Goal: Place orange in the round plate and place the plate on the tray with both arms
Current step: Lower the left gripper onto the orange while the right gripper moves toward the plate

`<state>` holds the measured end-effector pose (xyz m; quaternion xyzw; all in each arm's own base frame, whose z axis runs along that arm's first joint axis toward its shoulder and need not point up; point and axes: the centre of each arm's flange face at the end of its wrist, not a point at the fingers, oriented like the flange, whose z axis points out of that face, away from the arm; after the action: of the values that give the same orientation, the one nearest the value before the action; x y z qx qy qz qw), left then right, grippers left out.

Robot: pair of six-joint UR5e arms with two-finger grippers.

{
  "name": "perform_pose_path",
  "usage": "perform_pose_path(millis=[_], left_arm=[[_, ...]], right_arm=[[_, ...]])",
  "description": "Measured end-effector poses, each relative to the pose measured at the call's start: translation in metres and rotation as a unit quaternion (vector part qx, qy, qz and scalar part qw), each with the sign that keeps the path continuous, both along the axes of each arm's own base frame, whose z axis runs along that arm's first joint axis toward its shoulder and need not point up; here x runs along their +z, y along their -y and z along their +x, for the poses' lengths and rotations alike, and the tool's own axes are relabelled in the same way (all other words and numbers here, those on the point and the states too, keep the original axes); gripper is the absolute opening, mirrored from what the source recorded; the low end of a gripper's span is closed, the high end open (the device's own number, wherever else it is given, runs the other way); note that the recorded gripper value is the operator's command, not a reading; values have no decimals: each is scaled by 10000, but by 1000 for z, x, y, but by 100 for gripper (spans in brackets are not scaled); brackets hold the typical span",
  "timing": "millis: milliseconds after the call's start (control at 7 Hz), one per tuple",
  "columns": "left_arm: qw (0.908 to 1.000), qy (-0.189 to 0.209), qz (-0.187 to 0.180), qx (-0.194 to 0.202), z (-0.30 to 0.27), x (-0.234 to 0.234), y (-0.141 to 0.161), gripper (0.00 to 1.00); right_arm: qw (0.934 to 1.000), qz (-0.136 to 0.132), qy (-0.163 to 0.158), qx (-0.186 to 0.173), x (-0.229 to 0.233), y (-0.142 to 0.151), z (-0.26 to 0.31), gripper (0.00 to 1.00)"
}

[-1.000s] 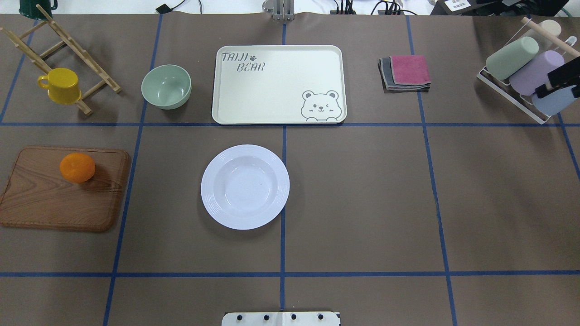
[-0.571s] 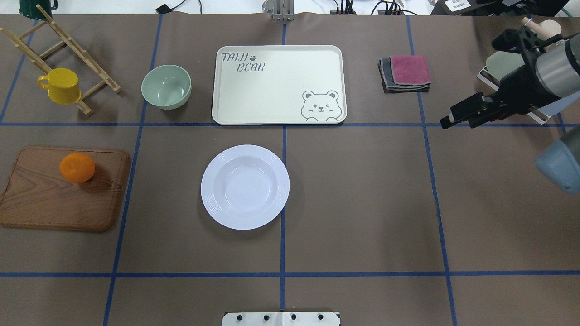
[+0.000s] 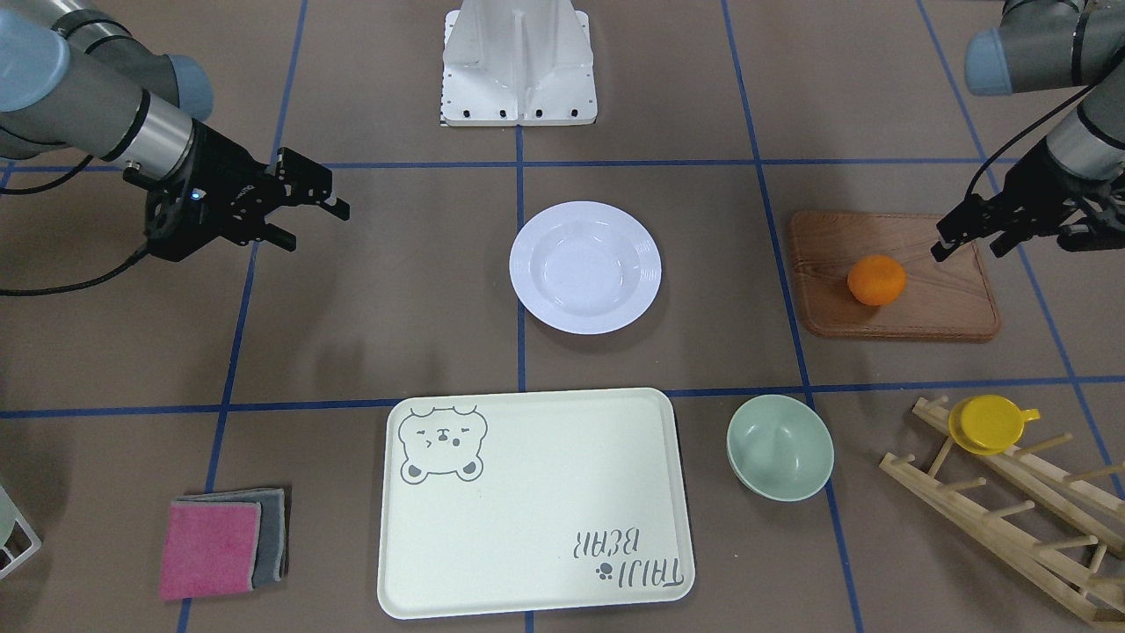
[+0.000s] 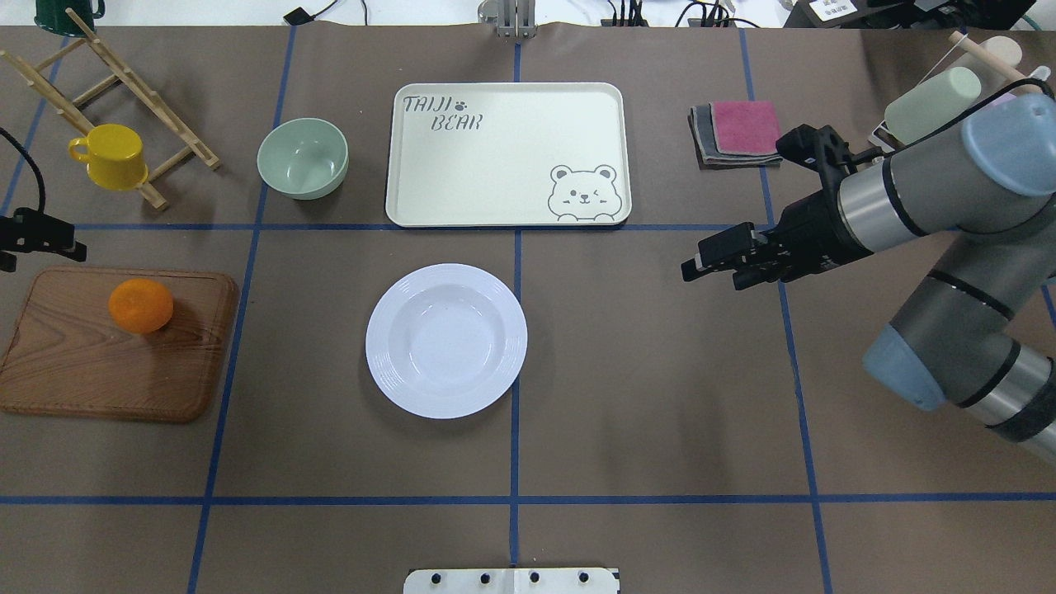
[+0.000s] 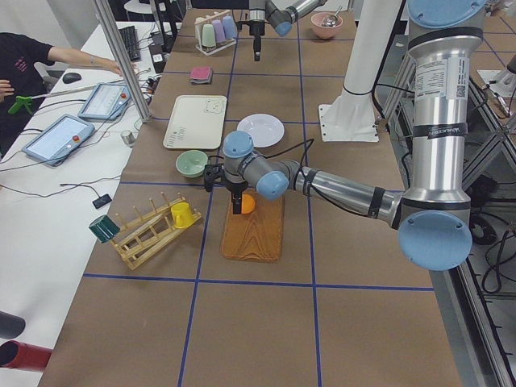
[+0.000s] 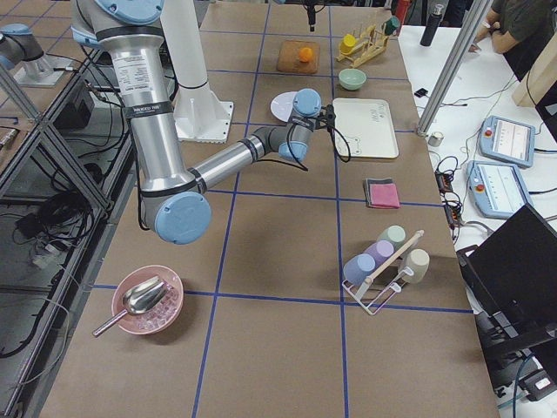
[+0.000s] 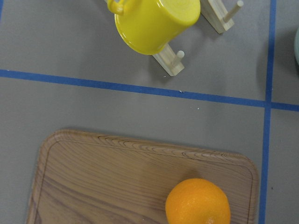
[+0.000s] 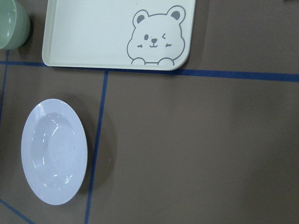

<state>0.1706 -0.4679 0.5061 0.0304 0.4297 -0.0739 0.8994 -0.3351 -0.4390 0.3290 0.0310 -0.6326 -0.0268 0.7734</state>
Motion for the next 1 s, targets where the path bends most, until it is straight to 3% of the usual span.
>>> perform_pose_path(millis=[286,1000], left_arm=[[10000,50,-71,9,33,-2,-5,99],[9995,170,-260,52,90,-2,-5,99]], right_arm=[[9995,-184,223,161,-8,-19,-27,98],[9991,-198,268,249,-13,-29,-43,98]])
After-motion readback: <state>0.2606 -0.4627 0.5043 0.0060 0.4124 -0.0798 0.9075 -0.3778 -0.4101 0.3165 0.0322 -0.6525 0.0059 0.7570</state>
